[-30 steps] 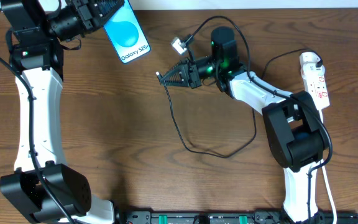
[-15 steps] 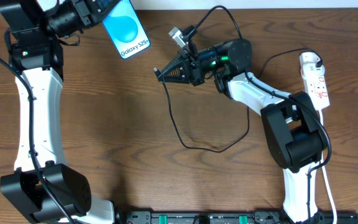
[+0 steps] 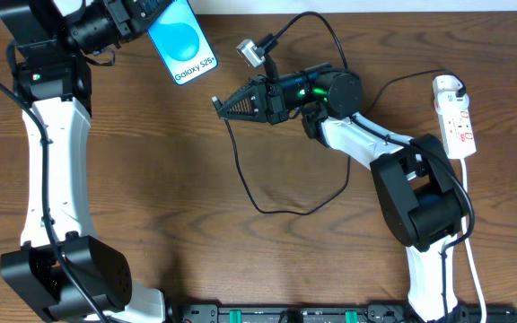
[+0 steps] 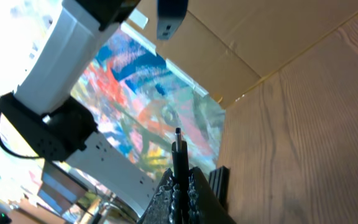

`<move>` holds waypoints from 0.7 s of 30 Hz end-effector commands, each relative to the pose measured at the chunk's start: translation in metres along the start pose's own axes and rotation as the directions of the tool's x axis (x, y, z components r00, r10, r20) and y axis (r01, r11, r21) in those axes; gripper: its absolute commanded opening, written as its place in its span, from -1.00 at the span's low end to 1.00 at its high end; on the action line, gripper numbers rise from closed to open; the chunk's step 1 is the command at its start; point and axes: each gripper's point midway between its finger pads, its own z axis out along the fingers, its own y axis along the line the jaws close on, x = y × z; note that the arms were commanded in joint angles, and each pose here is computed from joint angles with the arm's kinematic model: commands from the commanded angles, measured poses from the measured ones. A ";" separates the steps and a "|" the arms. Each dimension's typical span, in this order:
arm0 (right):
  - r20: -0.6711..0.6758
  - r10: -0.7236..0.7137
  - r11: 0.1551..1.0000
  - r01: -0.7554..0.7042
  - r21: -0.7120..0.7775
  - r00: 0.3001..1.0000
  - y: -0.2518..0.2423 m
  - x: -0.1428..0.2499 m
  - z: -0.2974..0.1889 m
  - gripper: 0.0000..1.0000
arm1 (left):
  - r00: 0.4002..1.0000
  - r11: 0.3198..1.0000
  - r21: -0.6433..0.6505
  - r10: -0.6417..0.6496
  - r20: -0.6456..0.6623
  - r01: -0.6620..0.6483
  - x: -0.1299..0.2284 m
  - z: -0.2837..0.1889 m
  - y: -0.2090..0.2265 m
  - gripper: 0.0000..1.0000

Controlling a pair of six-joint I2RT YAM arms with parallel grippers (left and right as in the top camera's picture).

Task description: Plug charger to phone and switch on socket

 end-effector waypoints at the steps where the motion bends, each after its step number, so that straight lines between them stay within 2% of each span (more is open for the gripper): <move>1: 0.064 -0.006 1.000 0.007 -0.015 0.998 0.004 -0.010 0.001 -0.98 | 1.000 1.000 0.016 0.021 -0.005 -0.021 -0.001 -0.001 -0.007 -0.86; 14: 0.112 -0.013 1.000 0.016 -0.019 0.994 0.005 -0.018 0.001 -0.98 | 1.000 1.000 0.015 0.013 -0.016 -0.012 0.003 0.010 -0.004 -0.86; 21: 0.107 -0.018 1.000 0.021 -0.023 0.994 0.005 -0.017 0.004 -0.98 | 0.999 0.999 -0.016 -0.041 -0.014 0.041 0.006 0.013 0.012 -0.85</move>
